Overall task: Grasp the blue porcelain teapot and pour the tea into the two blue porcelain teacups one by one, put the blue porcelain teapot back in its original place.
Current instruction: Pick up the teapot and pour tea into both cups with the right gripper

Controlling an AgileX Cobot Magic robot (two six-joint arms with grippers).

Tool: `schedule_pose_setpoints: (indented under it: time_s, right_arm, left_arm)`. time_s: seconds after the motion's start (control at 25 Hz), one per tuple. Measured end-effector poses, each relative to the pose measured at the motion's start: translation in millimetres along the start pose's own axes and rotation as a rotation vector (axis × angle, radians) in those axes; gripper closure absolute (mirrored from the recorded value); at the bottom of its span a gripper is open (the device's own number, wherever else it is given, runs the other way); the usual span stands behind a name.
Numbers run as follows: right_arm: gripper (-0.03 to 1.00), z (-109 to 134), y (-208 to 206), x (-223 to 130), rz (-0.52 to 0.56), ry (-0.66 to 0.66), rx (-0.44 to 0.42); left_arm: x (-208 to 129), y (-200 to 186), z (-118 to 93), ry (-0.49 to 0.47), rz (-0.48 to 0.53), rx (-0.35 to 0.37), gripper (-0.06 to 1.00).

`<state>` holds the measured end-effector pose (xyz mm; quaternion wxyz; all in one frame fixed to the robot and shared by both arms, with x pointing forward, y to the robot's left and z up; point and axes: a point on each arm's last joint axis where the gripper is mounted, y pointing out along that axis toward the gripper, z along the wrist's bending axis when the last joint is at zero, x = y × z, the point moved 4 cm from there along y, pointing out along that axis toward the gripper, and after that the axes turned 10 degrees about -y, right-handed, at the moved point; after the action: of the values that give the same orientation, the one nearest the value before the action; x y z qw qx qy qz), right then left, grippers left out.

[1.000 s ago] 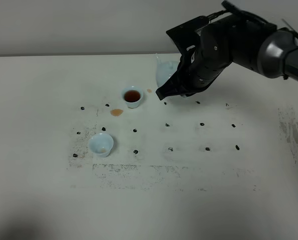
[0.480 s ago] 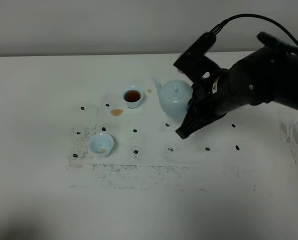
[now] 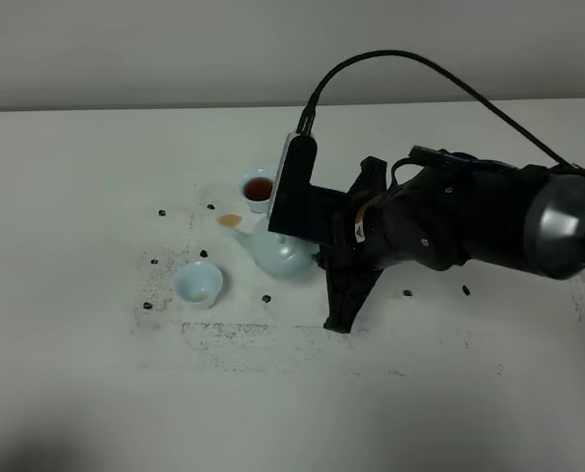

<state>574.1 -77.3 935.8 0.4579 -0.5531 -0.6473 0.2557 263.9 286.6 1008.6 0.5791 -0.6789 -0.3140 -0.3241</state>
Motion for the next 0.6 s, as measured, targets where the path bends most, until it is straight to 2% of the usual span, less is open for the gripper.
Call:
schedule_pose_setpoints:
  time_s: [0.32,0.6]
  right_arm:
    - [0.89,5.0,17.5,-3.6,0.059,-0.189,-0.017]
    - [0.89,5.6,21.8,0.6,0.073,-0.299,-0.042]
  left_arm:
    - [0.0,0.0,0.0,0.000,0.000,0.000,0.38]
    - [0.0,0.0,0.0,0.000,0.000,0.000,0.38]
